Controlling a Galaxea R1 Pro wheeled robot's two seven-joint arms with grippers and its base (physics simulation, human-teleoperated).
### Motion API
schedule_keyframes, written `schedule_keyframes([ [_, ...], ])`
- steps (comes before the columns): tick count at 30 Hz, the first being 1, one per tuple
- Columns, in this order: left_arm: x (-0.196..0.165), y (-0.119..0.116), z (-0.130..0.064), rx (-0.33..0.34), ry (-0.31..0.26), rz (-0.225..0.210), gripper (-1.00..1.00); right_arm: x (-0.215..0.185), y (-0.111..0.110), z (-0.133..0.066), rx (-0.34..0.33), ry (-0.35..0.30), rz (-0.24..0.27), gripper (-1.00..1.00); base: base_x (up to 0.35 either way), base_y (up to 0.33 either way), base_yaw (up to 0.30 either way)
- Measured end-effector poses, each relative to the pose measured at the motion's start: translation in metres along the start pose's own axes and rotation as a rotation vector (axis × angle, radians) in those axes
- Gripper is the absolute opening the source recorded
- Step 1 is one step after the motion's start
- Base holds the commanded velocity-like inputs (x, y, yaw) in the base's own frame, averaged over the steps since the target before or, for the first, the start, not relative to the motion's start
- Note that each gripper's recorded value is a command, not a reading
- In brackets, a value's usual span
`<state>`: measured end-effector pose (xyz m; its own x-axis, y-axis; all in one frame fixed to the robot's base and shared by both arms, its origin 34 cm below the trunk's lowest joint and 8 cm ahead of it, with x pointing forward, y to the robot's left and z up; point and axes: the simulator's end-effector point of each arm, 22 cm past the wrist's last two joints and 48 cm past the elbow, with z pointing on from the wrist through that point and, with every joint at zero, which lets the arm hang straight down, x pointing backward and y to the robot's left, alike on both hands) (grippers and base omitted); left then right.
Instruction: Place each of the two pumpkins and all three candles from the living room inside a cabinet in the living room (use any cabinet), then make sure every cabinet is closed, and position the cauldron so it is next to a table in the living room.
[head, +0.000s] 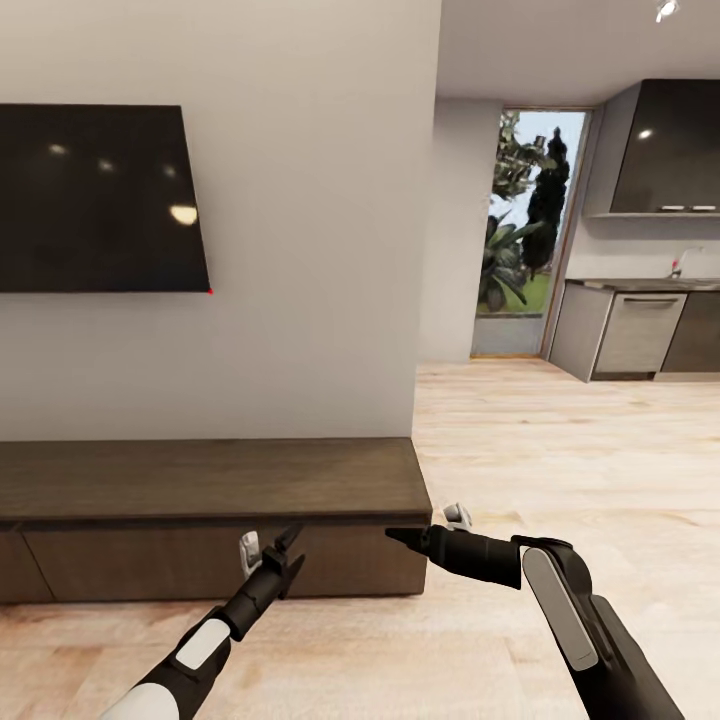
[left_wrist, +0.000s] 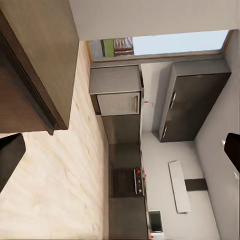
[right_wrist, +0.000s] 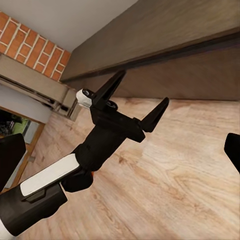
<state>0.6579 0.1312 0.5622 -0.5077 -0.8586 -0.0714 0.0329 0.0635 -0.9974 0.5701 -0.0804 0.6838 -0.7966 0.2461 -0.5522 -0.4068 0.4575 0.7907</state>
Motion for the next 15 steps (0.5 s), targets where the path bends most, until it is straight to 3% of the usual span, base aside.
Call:
schedule_keyframes([
  [10,-0.002,-0.018,0.001,0.072,0.003,0.004,1.0,0.0,-0.001,0.0,0.003,0.001,0.0,1.0,0.0,0.0,0.0],
  [15,-0.001,-0.018,0.001,0.072,0.003,0.006,1.0,0.0,-0.001,0.0,0.003,0.001,0.0,1.0,0.0,0.0,0.0],
])
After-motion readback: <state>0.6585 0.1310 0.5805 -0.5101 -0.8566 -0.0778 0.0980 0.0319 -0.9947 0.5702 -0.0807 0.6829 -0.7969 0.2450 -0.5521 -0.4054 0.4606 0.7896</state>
